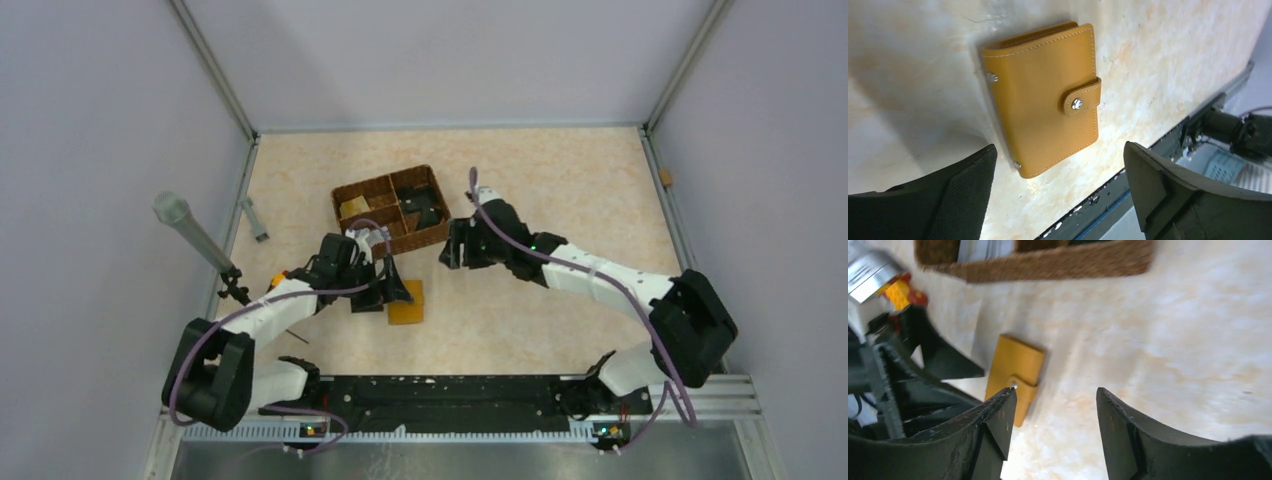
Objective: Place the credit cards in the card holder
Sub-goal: Place the card holder at the center of the board, then reset both arms
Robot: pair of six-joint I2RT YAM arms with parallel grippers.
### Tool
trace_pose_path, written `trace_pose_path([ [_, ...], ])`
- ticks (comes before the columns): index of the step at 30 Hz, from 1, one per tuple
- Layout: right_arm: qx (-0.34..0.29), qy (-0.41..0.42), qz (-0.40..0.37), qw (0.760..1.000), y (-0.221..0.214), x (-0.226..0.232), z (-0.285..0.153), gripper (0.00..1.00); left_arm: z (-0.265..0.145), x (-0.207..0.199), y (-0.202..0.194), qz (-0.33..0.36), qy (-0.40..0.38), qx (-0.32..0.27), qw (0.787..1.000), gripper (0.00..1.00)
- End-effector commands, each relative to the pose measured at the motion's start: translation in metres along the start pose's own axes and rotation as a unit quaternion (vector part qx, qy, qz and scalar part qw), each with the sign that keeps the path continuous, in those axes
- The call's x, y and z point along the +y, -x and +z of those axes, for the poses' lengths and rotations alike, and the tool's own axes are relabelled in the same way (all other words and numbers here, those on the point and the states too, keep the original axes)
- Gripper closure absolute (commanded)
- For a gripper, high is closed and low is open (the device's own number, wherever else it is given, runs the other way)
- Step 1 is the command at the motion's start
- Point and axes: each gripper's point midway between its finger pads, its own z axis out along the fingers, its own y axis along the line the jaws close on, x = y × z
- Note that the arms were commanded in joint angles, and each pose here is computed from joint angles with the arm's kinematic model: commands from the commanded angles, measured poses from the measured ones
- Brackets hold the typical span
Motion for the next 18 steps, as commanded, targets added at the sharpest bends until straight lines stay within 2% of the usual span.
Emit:
trace_pose_path([
  [1, -0.017, -0.015, 0.022, 1.000, 0.018, -0.046, -0.026, 0.37, -0.030, 0.003, 0.032, 0.023, 0.076, -0.080, 0.994, 0.01],
  [5, -0.059, -0.072, 0.029, 0.995, 0.040, -0.089, -0.055, 0.31, -0.068, 0.002, 0.066, 0.032, 0.131, -0.158, 0.978, 0.01],
  [11, -0.160, -0.200, 0.011, 0.967, 0.074, -0.135, -0.111, 0.29, -0.141, -0.003, 0.120, 0.024, 0.166, -0.294, 0.941, 0.01],
  [13, -0.194, -0.227, 0.009, 0.954, 0.081, -0.144, -0.127, 0.29, -0.165, -0.003, 0.132, 0.023, 0.178, -0.342, 0.923, 0.01],
  [18, -0.259, -0.259, 0.006, 0.930, 0.087, -0.156, -0.159, 0.25, -0.218, 0.006, 0.145, 0.031, 0.232, -0.456, 0.859, 0.01],
])
